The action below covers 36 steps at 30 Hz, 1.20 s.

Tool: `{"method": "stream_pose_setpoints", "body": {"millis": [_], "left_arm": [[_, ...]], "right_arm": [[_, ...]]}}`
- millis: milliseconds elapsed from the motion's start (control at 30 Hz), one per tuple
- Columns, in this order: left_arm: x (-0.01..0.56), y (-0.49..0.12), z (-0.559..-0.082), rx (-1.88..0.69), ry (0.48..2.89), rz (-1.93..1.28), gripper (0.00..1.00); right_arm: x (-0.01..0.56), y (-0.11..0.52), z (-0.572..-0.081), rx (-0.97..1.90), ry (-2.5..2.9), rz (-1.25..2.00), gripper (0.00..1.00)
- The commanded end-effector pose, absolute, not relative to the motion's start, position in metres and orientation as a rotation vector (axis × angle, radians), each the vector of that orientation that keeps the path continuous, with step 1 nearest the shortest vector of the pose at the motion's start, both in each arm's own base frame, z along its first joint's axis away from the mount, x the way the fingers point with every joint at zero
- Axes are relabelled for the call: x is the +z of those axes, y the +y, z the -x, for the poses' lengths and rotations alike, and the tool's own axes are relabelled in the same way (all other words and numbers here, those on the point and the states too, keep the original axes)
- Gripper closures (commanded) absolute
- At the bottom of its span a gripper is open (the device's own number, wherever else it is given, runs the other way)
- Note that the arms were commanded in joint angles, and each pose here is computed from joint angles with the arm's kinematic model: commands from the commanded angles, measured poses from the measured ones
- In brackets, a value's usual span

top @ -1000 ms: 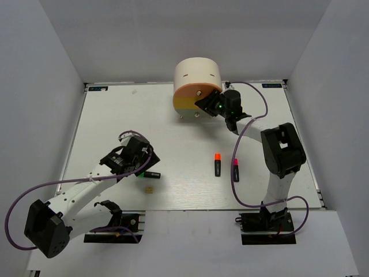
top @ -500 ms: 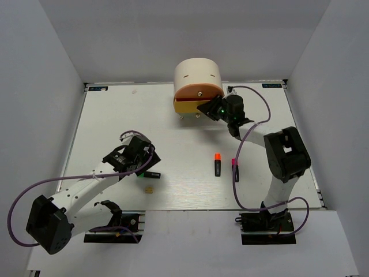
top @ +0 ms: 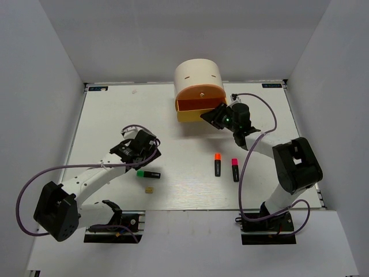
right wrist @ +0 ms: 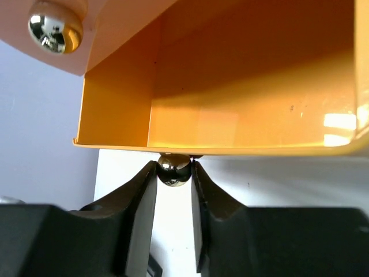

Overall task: Sort the stationery into containers
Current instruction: Open the drawer in the storage box, then pick up the stationery from the center of the board.

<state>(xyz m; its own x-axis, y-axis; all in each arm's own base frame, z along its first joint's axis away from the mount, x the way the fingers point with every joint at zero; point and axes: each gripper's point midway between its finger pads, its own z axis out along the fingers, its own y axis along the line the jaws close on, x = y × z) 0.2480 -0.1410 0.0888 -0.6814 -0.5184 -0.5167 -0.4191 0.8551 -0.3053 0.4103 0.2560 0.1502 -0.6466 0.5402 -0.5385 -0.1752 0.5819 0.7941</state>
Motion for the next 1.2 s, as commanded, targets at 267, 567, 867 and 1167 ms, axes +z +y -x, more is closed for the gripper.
{"method": "stream_pose_setpoints", "body": {"millis": [267,567,867,1167], "left_arm": [[0.095,-0.119,-0.27,-0.024,2.362,0.668,0.2],[0.074,-0.112,-0.278,0.092,2.396,0.706,0.29],[0.052,-0.108,-0.288,0.198,2.43,0.728,0.36],[0.032,-0.099,-0.283,0.23,2.465,0.745,0.36]], "right_arm": [[0.163,0.249,-0.403,1.106,1.962,-0.237,0.3],[0.162,0.242,-0.385,1.101,1.984,-0.216,0.29],[0.156,0.227,-0.362,1.082,2.014,-0.199,0.29],[0.154,0.21,-0.342,1.057,2.018,-0.187,0.29]]}}
